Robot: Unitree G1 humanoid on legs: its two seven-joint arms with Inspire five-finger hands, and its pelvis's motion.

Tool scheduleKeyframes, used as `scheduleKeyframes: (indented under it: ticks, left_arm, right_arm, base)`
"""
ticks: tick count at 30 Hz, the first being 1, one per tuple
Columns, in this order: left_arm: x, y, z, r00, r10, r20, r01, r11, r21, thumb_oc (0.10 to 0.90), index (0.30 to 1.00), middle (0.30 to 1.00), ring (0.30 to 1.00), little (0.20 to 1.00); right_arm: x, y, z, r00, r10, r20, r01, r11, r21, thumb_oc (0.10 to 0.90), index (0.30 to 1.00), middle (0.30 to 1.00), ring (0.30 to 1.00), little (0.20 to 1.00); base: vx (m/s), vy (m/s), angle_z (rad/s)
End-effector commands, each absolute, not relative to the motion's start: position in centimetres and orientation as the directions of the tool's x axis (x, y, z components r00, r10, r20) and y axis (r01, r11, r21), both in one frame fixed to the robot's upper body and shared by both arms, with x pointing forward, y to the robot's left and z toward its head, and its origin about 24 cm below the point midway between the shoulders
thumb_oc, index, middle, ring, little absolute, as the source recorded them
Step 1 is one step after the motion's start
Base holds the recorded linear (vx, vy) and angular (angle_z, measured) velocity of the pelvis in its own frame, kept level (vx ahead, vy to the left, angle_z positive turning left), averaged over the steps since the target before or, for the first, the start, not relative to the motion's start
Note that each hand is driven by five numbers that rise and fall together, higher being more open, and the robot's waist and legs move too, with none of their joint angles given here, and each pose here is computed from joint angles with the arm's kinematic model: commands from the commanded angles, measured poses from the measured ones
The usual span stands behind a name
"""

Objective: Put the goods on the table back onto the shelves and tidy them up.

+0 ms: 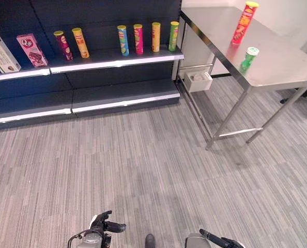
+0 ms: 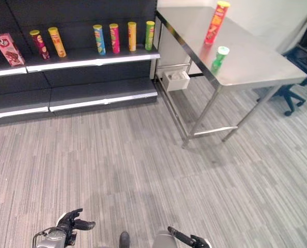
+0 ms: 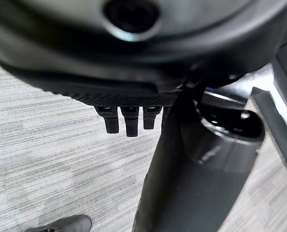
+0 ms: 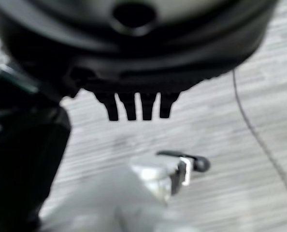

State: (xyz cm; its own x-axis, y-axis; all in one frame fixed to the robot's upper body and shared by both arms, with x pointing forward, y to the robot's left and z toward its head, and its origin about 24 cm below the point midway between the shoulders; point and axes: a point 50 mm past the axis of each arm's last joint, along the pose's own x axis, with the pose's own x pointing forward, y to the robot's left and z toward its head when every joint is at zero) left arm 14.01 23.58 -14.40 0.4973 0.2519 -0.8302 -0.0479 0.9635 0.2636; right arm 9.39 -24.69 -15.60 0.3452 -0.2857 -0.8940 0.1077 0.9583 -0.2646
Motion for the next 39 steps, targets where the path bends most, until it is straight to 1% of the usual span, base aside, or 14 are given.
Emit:
scheduleKeyframes:
  ticks: [1, 7, 8, 11, 15, 17, 21, 25, 27, 31, 34, 39]
  left_arm:
    - [14.4, 24.6, -13.9, 0.52, 0.295, -0.802, -0.073, 0.951, 0.302, 0.8, 0.9, 0.9, 0.9, 0.9]
    - [13.9, 24.6, -14.2, 0.498, 0.305, -0.812, -0.049, 0.945, 0.325, 0.8, 0.9, 0.9, 0.9, 0.9]
    - [13.2, 24.5, -14.5, 0.479, 0.306, -0.823, -0.047, 0.945, 0.324, 0.8, 0.9, 0.9, 0.9, 0.9]
    - [12.7, 24.2, -14.8, 0.465, 0.304, -0.832, -0.051, 0.947, 0.317, 0.8, 0.9, 0.9, 0.9, 0.9]
    - [12.9, 23.4, -14.8, 0.479, 0.282, -0.832, -0.053, 0.955, 0.293, 0.8, 0.9, 0.9, 0.9, 0.9]
    - [13.4, 23.2, -14.7, 0.493, 0.273, -0.826, -0.097, 0.961, 0.26, 0.8, 0.9, 0.9, 0.9, 0.9]
    - [14.2, 22.6, -14.5, 0.516, 0.254, -0.818, -0.098, 0.966, 0.238, 0.8, 0.9, 0.9, 0.9, 0.9]
    - [14.0, 22.3, -14.6, 0.513, 0.244, -0.823, -0.076, 0.968, 0.24, 0.8, 0.9, 0.9, 0.9, 0.9]
    - [13.3, 22.4, -14.9, 0.488, 0.249, -0.837, -0.071, 0.967, 0.246, 0.8, 0.9, 0.9, 0.9, 0.9]
    - [12.9, 22.6, -15.0, 0.478, 0.252, -0.842, -0.06, 0.965, 0.255, 0.8, 0.9, 0.9, 0.9, 0.9]
    - [11.8, 22.9, -15.4, 0.443, 0.263, -0.857, -0.04, 0.961, 0.274, 0.8, 0.9, 0.9, 0.9, 0.9]
    - [11.2, 23.3, -15.5, 0.423, 0.277, -0.863, -0.039, 0.957, 0.288, 0.8, 0.9, 0.9, 0.9, 0.9]
  right_arm:
    - [11.3, -26.6, -14.5, 0.403, -0.344, -0.848, 0.141, 0.939, -0.314, 0.8, 0.9, 0.9, 0.9, 0.9]
    - [10.6, -26.6, -14.7, 0.379, -0.347, -0.858, 0.133, 0.938, -0.32, 0.8, 0.9, 0.9, 0.9, 0.9]
    - [10.2, -26.8, -14.8, 0.372, -0.348, -0.861, 0.129, 0.937, -0.323, 0.8, 0.9, 0.9, 0.9, 0.9]
    - [10.2, -26.9, -14.7, 0.381, -0.351, -0.855, 0.118, 0.936, -0.332, 0.8, 0.9, 0.9, 0.9, 0.9]
    - [10.8, -27.8, -14.2, 0.408, -0.361, -0.839, 0.099, 0.931, -0.352, 0.8, 0.9, 0.9, 0.9, 0.9]
    - [11.3, -28.2, -13.9, 0.417, -0.37, -0.83, 0.089, 0.926, -0.368, 0.8, 0.9, 0.9, 0.9, 0.9]
    - [11.7, -28.9, -13.5, 0.416, -0.394, -0.819, 0.1, 0.916, -0.389, 0.8, 0.9, 0.9, 0.9, 0.9]
    - [11.7, -29.2, -13.4, 0.417, -0.402, -0.815, 0.103, 0.912, -0.397, 0.8, 0.9, 0.9, 0.9, 0.9]
    - [11.5, -29.1, -13.5, 0.413, -0.408, -0.814, 0.096, 0.908, -0.407, 0.8, 0.9, 0.9, 0.9, 0.9]
    - [11.1, -29.0, -13.6, 0.404, -0.411, -0.817, 0.094, 0.907, -0.41, 0.8, 0.9, 0.9, 0.9, 0.9]
    - [10.6, -29.1, -13.8, 0.383, -0.418, -0.824, 0.093, 0.904, -0.416, 0.8, 0.9, 0.9, 0.9, 0.9]
    - [10.0, -29.1, -14.0, 0.358, -0.421, -0.833, 0.109, 0.905, -0.411, 0.8, 0.9, 0.9, 0.9, 0.9]
  base:
    - [0.29, -0.072, -0.13]
    - [0.36, -0.117, 0.18]
    - [0.39, -0.221, 0.35]
    - [0.33, -0.253, 0.13]
    - [0.37, -0.419, -0.14]
    - [0.31, -0.531, -0.21]
    - [0.13, -0.191, -0.15]
    - [0.16, -0.045, -0.02]
    - [0.23, -0.009, -0.24]
    - [0.16, -0.012, -0.31]
    - [0.17, 0.083, -0.41]
    - [0.13, 0.156, -0.47]
